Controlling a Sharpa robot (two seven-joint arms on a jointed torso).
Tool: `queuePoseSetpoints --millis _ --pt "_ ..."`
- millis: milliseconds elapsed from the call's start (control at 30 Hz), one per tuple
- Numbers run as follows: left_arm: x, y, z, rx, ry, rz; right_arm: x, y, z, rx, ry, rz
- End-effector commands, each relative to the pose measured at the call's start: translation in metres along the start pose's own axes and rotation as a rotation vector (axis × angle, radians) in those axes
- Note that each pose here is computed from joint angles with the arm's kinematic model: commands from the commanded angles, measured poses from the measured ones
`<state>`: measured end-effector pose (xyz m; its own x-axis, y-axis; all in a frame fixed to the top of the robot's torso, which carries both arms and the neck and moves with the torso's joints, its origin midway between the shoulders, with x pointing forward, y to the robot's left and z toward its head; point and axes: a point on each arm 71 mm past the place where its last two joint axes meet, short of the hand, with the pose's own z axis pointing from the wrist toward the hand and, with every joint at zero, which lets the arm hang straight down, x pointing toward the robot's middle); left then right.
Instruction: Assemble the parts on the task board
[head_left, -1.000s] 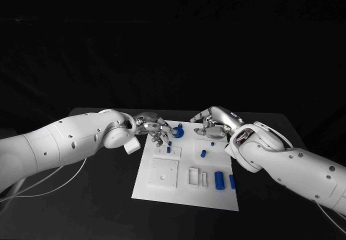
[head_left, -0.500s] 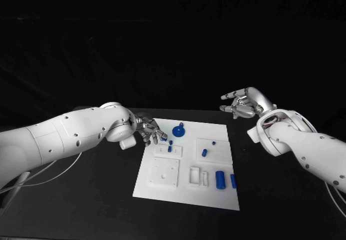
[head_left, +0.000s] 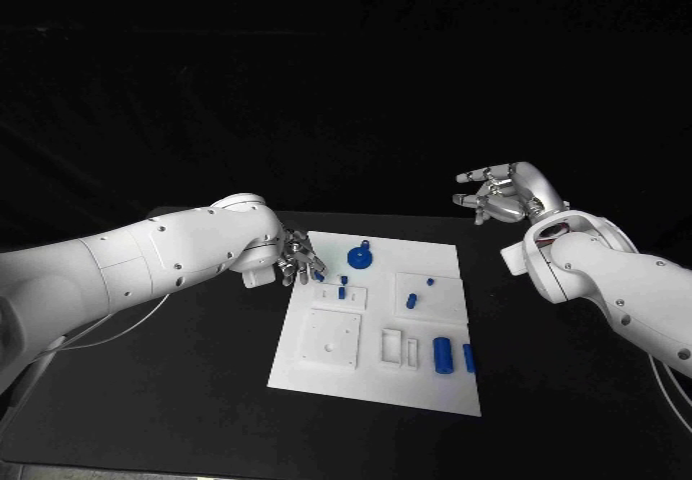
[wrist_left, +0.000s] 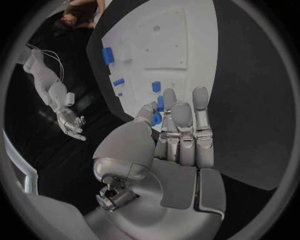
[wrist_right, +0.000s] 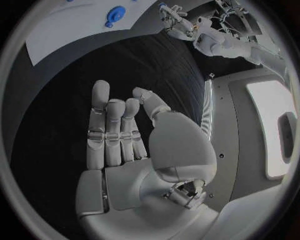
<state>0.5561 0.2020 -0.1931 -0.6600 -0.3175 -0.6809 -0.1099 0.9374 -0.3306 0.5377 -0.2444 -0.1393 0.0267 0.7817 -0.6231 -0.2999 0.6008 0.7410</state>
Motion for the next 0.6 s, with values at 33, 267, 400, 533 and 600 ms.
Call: queuePoseSetpoints --millis 33,267,400,533,600 --pt "-0.0013 -0.0013 0.0013 -0.07 -0.057 0.092 0.0 0.004 0.0 -0.018 -0.014 0.026" --pt "0.0058 -0.0097 0.0041 -0.05 -0.116 0.102 0.003 0.008 0.0 -0.029 -0.01 0.033" --pt "0.0109 -0.0103 0.0053 -0.03 -0.157 0.094 0.003 0.01 0.0 -0.033 -0.012 0.035" --pt "0.0171 -0.0093 0.0054 -0.006 -0.205 0.079 0.004 0.013 0.0 -0.045 -0.026 0.044" --pt "0.02 -0.0096 0.0052 0.007 -0.224 0.072 0.004 0.014 0.0 -0.049 -0.033 0.049"
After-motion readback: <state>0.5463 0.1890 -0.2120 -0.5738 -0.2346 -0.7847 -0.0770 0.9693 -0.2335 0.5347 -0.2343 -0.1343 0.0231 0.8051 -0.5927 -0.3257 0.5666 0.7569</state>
